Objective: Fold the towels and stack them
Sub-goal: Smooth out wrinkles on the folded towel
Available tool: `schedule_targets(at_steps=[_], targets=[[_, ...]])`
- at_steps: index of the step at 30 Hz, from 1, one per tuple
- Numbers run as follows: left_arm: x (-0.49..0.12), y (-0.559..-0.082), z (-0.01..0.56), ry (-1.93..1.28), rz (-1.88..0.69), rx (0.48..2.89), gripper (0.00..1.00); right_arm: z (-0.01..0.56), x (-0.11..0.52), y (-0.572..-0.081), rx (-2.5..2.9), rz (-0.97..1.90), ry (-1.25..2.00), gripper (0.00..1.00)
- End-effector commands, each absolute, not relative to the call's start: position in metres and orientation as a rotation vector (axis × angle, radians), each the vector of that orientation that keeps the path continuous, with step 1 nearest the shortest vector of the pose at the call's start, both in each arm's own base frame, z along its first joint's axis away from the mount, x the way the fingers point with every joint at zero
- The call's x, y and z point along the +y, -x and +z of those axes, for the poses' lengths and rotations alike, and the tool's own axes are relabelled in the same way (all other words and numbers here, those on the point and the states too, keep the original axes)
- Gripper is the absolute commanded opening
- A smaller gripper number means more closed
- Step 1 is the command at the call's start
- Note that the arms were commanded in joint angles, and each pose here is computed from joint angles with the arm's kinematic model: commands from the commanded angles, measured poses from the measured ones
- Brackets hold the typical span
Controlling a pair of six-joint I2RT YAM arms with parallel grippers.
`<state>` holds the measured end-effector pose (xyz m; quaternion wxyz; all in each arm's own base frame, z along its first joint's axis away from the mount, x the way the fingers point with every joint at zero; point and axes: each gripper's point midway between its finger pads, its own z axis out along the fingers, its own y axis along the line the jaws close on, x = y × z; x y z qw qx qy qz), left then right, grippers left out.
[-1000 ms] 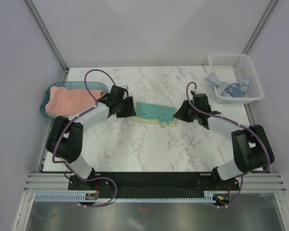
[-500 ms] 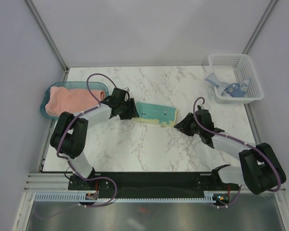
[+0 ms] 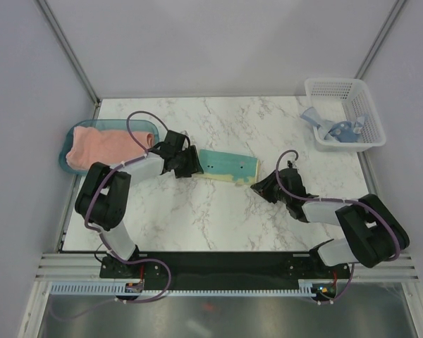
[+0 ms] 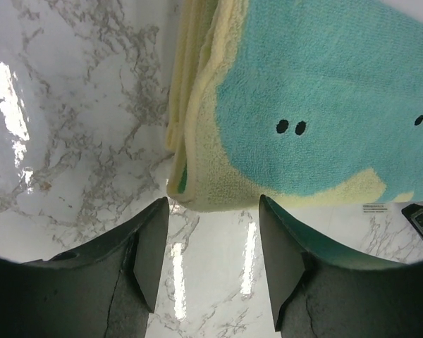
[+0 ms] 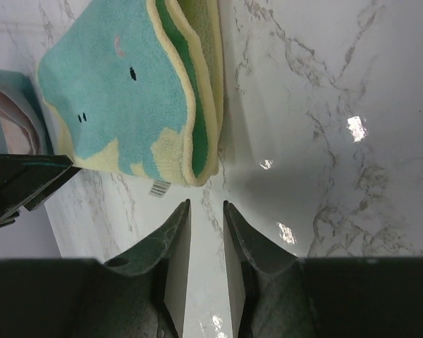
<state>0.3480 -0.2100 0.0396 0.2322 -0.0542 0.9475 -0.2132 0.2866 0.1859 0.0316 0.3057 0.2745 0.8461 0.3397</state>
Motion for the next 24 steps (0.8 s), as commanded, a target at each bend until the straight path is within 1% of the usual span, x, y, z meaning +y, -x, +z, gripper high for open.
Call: schedule_targets(at_steps=[1, 6, 19, 23, 24], targets=[[-0.208, -0.350, 0.044, 0.233, -0.567, 2.566, 0.61, 0.045, 0.188, -0.304, 2.127, 0.917, -0.754, 0.32], [-0.208, -0.353, 0.044, 0.250, -0.568, 2.555, 0.62, 0.042, 0.183, -0.310, 2.098, 0.876, -0.773, 0.32], [-0.214, -0.362, 0.042, 0.296, -0.600, 2.531, 0.60, 0.026, 0.182, -0.306, 2.129, 0.842, -0.790, 0.32], [-0.217, -0.361, 0.042, 0.298, -0.622, 2.536, 0.57, 0.024, 0.186, -0.304, 2.131, 0.852, -0.785, 0.31], [-0.217, -0.361, 0.042, 0.301, -0.622, 2.534, 0.54, 0.024, 0.187, -0.304, 2.129, 0.851, -0.785, 0.31]])
